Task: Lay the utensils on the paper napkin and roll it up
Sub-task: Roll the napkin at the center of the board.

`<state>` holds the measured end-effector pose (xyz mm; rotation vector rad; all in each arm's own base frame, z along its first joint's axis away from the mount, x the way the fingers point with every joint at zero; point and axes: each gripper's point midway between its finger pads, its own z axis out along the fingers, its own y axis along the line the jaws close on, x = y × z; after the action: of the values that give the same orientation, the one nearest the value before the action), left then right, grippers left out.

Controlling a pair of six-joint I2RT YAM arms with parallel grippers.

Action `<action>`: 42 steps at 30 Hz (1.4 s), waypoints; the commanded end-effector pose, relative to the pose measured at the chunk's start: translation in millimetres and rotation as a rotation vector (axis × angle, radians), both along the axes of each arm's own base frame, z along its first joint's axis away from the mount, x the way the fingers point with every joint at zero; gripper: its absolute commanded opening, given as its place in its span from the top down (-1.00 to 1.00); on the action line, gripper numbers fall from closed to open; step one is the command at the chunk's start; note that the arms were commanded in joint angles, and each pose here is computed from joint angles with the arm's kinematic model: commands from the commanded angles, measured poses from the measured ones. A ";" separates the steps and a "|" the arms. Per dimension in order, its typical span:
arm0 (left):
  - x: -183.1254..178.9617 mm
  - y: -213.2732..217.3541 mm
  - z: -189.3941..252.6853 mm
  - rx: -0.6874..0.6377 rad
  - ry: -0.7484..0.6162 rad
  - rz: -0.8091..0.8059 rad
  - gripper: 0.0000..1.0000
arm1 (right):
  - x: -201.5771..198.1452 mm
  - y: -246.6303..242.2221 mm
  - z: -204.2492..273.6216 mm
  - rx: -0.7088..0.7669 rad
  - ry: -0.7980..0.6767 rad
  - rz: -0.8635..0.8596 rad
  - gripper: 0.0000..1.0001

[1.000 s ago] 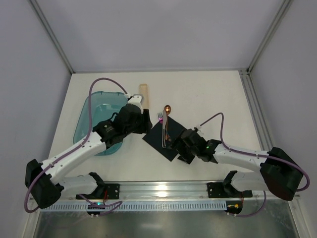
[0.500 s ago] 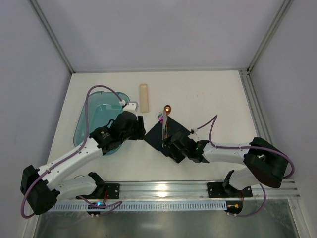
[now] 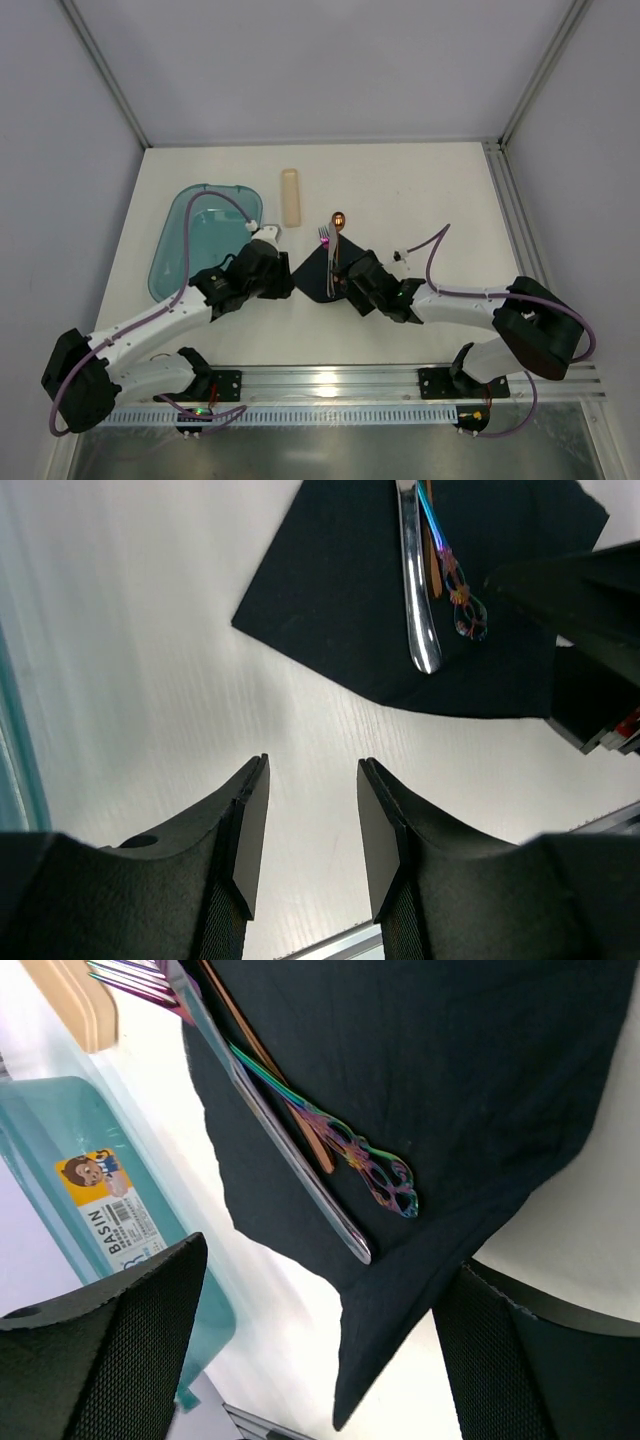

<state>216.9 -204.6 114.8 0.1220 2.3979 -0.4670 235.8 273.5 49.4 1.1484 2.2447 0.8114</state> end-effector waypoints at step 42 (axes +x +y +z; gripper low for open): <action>26.4 -127.2 -52.3 -0.218 0.082 -0.279 0.43 | 28.6 -38.0 86.1 -0.210 -0.545 0.766 0.15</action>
<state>228.6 -323.2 50.6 0.3320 2.4636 -0.8868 262.5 229.1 108.2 0.4259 2.2096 0.9745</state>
